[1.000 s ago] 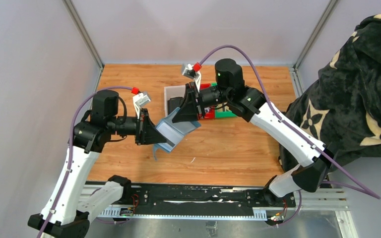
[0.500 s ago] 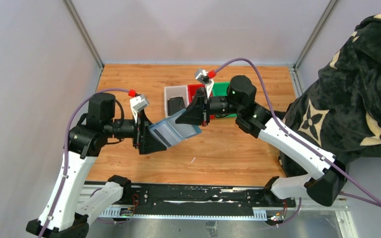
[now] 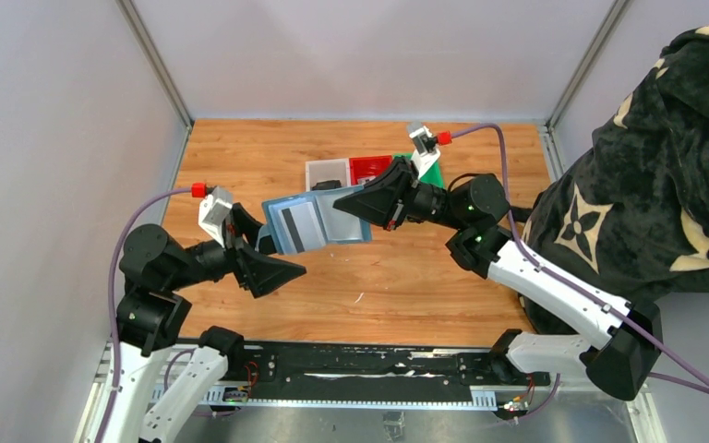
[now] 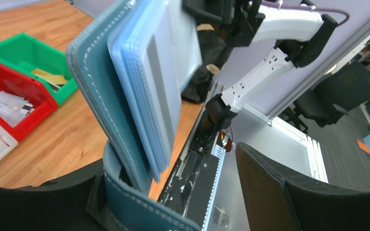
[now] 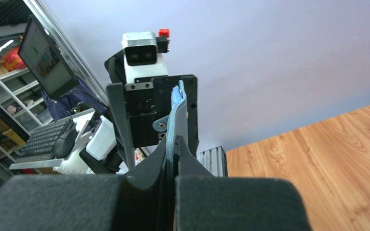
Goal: Take the credit cards out of the card holder
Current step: Remove the credit card from the card holder.
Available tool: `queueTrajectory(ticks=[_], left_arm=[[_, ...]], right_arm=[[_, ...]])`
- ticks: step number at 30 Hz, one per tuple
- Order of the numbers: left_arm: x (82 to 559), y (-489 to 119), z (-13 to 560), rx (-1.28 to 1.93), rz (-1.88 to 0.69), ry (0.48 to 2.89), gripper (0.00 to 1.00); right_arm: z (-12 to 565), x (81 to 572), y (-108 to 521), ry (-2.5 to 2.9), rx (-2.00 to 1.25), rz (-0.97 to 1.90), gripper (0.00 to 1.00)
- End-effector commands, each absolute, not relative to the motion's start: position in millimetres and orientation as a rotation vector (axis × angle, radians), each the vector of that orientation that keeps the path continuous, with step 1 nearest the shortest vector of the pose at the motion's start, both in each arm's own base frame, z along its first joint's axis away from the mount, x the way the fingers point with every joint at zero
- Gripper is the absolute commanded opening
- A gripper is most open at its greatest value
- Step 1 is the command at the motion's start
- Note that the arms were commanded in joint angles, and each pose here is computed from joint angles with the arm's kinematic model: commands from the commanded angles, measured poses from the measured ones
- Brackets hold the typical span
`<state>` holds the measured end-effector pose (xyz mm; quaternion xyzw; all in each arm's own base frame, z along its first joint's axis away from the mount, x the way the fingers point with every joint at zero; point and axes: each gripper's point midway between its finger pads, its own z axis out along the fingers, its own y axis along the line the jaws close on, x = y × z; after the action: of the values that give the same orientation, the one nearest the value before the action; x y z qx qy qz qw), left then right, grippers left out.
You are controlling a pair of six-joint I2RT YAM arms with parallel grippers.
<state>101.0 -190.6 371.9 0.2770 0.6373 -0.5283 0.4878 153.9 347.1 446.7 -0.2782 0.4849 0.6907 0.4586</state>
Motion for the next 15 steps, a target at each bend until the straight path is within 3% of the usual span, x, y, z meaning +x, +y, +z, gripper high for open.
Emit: queueTrajectory(ticks=[1, 11, 15], left_arm=[[111.2, -193.2, 395.4, 0.593, -1.324, 1.507, 0.76], [105.3, -191.5, 414.1, 0.569, -1.345, 1.427, 0.63], [106.1, -191.1, 418.1, 0.565, -1.34, 1.415, 0.48]], right_arm=[[472.5, 139.4, 341.8, 1.065, -0.631, 1.763, 0.0], [469.6, 138.9, 337.6, 1.026, -0.516, 1.825, 0.0], [468.0, 137.7, 335.1, 1.005, -0.481, 1.843, 0.0]])
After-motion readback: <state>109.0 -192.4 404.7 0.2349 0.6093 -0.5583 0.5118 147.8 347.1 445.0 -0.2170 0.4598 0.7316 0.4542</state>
